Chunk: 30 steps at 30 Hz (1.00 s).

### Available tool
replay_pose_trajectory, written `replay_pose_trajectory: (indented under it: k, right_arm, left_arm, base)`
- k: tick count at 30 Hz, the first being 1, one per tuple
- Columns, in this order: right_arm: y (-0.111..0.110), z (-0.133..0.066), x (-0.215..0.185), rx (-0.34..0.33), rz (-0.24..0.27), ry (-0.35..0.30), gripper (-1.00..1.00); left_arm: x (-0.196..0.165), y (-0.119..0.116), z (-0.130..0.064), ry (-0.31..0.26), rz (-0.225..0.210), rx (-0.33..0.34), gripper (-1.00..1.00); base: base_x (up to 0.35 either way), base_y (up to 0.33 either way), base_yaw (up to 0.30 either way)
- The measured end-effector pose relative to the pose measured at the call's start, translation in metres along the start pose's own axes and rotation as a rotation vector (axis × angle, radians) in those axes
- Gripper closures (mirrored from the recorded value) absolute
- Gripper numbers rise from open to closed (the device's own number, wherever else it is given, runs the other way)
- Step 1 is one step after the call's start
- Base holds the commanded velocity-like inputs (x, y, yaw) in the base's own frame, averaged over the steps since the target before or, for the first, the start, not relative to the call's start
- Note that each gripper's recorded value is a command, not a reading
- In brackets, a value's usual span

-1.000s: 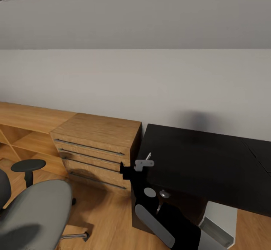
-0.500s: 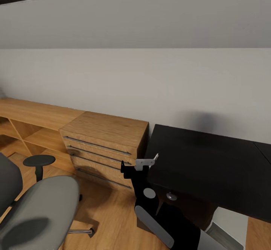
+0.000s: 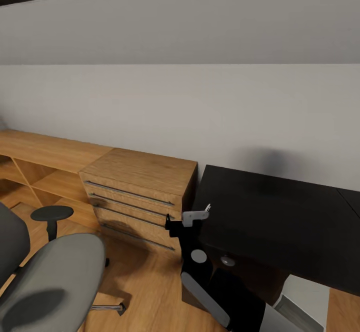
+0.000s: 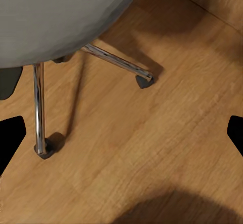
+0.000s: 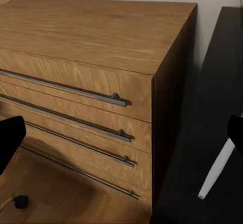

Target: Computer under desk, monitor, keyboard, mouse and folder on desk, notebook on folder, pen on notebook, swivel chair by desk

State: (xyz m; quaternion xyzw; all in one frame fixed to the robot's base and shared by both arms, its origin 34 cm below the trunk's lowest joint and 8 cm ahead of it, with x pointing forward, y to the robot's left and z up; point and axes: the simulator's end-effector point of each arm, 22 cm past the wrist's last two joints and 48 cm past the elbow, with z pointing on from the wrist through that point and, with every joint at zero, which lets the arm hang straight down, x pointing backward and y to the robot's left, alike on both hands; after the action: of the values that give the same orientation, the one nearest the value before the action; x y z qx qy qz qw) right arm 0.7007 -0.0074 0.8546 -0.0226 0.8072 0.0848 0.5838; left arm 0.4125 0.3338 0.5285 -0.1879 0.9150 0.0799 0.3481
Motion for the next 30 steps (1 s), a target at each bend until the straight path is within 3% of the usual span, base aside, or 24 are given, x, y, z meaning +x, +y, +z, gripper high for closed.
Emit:
replay_pose_trajectory:
  k: [13,21,26,30]
  right_arm:
    - [-0.071,0.028,0.038,0.162,-0.055,0.112,-1.0]
    - [-0.11,0.05,0.044,0.246,-0.109,0.131,-1.0]
    - [-0.129,0.056,0.05,0.288,-0.116,0.126,-1.0]
    - [-0.138,0.06,0.051,0.307,-0.12,0.122,-1.0]
  left_arm:
    - [-0.015,-0.01,-0.001,-0.075,0.037,0.022,-1.0]
    - [-0.04,-0.042,-0.005,-0.136,0.064,0.085,-1.0]
    - [-0.061,-0.065,-0.01,-0.176,0.051,0.117,-1.0]
    - [-0.07,-0.076,-0.013,-0.176,0.043,0.13,-1.0]
  base:
    - [0.0,0.0,0.0]
    - [0.0,0.0,0.0]
    - [0.0,0.0,0.0]
    - [0.0,0.0,0.0]
